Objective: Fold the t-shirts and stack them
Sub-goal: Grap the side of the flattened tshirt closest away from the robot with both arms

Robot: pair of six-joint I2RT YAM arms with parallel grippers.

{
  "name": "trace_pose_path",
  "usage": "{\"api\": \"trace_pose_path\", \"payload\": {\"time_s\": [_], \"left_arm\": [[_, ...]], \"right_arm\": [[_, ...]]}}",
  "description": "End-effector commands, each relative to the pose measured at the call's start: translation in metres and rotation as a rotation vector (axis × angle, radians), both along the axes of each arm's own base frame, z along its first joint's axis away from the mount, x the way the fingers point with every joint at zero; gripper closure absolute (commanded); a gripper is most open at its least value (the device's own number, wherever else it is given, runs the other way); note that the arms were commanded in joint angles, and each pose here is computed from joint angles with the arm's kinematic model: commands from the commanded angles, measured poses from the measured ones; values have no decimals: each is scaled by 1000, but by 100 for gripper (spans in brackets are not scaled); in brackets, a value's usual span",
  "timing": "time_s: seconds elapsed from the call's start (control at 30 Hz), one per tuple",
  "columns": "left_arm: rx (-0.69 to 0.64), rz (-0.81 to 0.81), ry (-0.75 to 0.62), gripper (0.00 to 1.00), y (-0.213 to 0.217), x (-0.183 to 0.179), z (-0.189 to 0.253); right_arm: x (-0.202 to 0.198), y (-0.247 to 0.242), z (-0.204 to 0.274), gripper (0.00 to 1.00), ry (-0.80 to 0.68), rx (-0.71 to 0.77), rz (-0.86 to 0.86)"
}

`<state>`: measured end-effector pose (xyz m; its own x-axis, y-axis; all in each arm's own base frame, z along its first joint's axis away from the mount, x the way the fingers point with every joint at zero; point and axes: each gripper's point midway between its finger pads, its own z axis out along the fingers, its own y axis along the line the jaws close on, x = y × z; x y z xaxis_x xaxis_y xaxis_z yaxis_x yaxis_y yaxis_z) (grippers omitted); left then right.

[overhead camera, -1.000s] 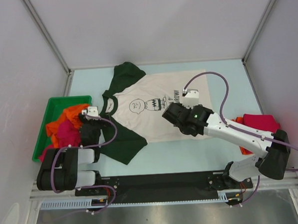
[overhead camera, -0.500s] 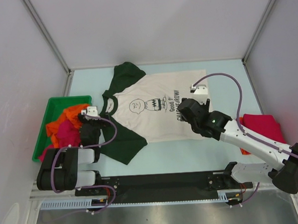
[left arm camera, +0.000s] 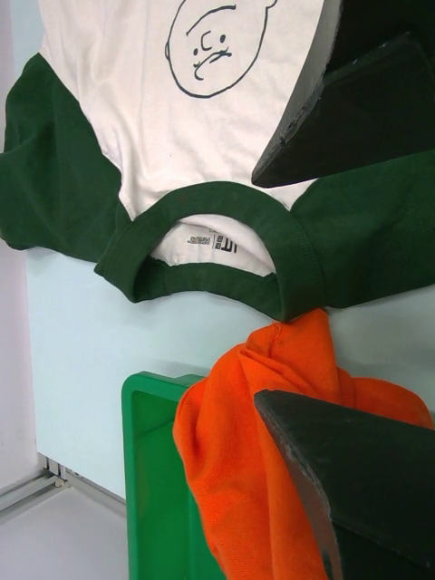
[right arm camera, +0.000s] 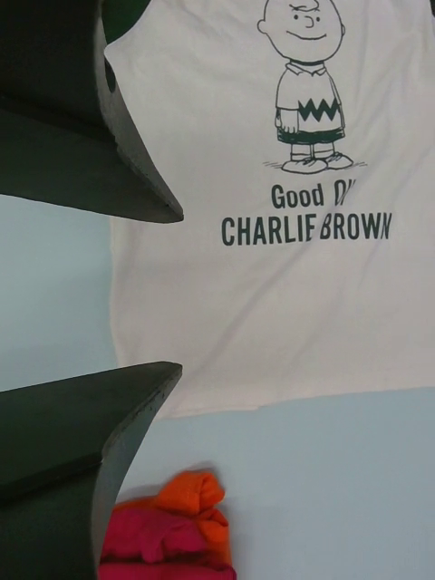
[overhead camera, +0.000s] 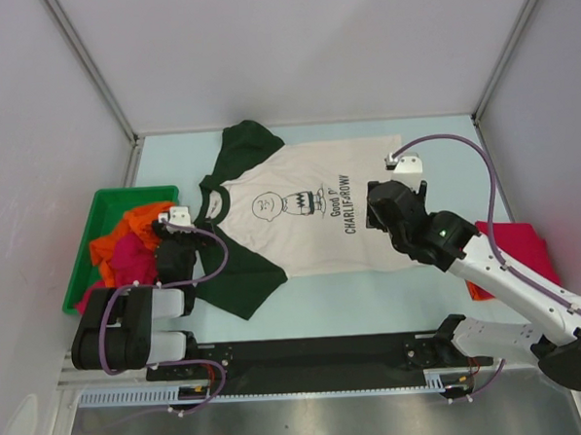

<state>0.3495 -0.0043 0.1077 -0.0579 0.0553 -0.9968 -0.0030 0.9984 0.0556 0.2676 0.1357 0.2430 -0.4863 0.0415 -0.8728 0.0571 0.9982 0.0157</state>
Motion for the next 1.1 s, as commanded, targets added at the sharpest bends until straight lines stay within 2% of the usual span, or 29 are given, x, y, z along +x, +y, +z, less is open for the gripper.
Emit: {"api": "trace_pose_path", "payload": {"time_s": [0.0, 0.23, 0.3, 0.37, 0.43, 0.47, 0.53, 0.57, 0.6, 0.63, 0.67, 0.7, 0.77, 0.8, 0.83, 0.87, 0.9, 0.93, 1.0, 1.03, 1.07], "left_arm": [[-16, -3, -76, 0, -2, 10, 23], [-10, 0, -76, 0, -1, 9, 23], [-15, 129, -87, 0, 12, 5, 28], [12, 176, -77, 0, 10, 11, 47], [73, 224, 19, 0, 8, 26, 59], [96, 192, 20, 0, -11, 29, 69], [93, 229, 4, 0, -20, 31, 97], [99, 212, 80, 0, -34, 22, 91], [52, 268, 72, 0, -35, 24, 121], [-81, 289, 109, 0, -45, 21, 124], [-111, 240, 168, 0, -63, 16, 125], [-89, 187, 273, 0, -73, 3, 122], [-68, 127, 311, 0, -102, -20, 120], [-36, 132, 326, 0, -101, -37, 118], [-74, 182, 308, 0, -98, -47, 119], [-94, 141, 314, 0, -110, -58, 118], [-109, 155, 358, 0, -103, -71, 105], [-289, 216, 342, 0, -98, -80, 107], [-421, 296, 419, 0, -85, -101, 78], [-529, 269, 410, 0, -87, -106, 81], [-609, 160, 452, 1, -108, -108, 79]], "right_arm": [[-5, -14, 5, 31, 18, -59, 6], [-5, -20, -19, 31, 73, -36, 2], [-5, -20, -24, 31, 82, -41, 2], [-4, -19, -23, 31, 75, -40, 4], [-3, -19, -20, 31, 64, -35, 7], [-2, -18, -20, 30, 61, -31, 10], [-1, -17, -18, 30, 57, -29, 17], [-1, -17, -17, 30, 56, -30, 14], [-1, -18, -18, 30, 57, -30, 12], [-1, -18, -18, 30, 57, -27, 8], [-2, -19, -18, 30, 58, -24, 6], [-3, -19, -20, 30, 58, -22, 9], [-3, -20, -22, 30, 56, -17, 6], [-3, -20, -24, 30, 54, -18, 5], [-3, -21, -25, 30, 53, -14, 1], [-4, -21, -25, 30, 53, -12, 0], [-3, -22, -25, 30, 50, -12, -4], [-4, -22, -27, 30, 50, -11, -7], [-4, -22, -27, 30, 50, -7, -9], [-4, -21, -27, 30, 50, -5, -9], [-4, -21, -26, 30, 47, -1, -12]]}}
